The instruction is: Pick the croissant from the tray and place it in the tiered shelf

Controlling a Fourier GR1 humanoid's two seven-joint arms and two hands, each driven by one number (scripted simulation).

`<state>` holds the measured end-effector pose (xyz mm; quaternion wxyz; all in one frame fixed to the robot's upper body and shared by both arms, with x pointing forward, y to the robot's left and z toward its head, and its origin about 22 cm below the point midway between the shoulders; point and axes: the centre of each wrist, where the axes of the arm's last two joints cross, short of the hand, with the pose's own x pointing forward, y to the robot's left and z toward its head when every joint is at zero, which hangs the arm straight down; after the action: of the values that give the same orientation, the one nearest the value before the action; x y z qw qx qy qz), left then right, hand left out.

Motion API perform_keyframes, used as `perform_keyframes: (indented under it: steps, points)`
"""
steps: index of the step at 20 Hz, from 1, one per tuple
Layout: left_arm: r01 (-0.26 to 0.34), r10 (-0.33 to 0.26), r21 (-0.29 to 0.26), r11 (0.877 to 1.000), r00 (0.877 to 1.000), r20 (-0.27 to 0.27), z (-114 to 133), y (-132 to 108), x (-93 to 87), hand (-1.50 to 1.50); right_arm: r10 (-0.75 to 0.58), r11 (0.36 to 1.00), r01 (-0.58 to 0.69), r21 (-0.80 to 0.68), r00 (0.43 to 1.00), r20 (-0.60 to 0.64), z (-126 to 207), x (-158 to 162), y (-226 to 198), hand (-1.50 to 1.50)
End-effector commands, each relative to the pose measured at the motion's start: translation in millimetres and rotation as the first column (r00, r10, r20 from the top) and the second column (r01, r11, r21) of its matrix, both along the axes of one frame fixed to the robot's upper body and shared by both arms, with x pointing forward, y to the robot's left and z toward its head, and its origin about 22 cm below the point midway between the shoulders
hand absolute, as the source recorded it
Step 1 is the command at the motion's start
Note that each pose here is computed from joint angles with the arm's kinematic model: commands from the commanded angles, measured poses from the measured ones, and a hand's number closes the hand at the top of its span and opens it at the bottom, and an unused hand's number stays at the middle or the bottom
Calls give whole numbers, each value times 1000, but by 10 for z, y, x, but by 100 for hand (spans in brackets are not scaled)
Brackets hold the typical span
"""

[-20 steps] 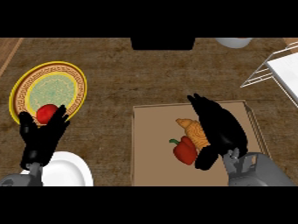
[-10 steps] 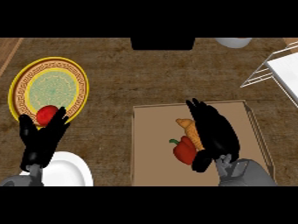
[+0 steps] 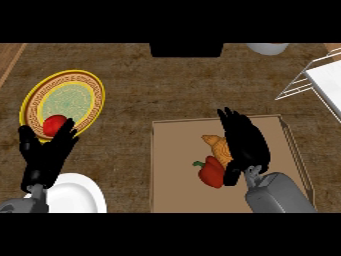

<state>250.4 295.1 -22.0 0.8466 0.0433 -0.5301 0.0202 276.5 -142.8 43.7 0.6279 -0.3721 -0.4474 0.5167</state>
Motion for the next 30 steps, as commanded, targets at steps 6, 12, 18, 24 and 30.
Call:
perform_keyframes:
  steps: [6,12,18,24,30]
  points:
    - [3,-3,-3,1000,1000,4,2,-179,62,0,19,999,-20,38,1000,14,-353,-32,36,-150]
    - [3,-3,3,1000,1000,-7,-130,-2,-180,0,36,998,-39,48,998,54,-522,183,-189,-150]
    - [8,-8,-7,1000,1000,-9,-152,-50,-113,0,261,955,-275,-113,958,-118,-596,54,24,150]
    - [-9,9,1,1000,1000,-5,-87,112,13,0,273,962,-272,24,960,-61,-659,-33,104,150]
    - [-24,24,-9,1000,1000,-5,-116,25,-92,0,-263,944,262,202,965,-21,-394,276,-311,150]
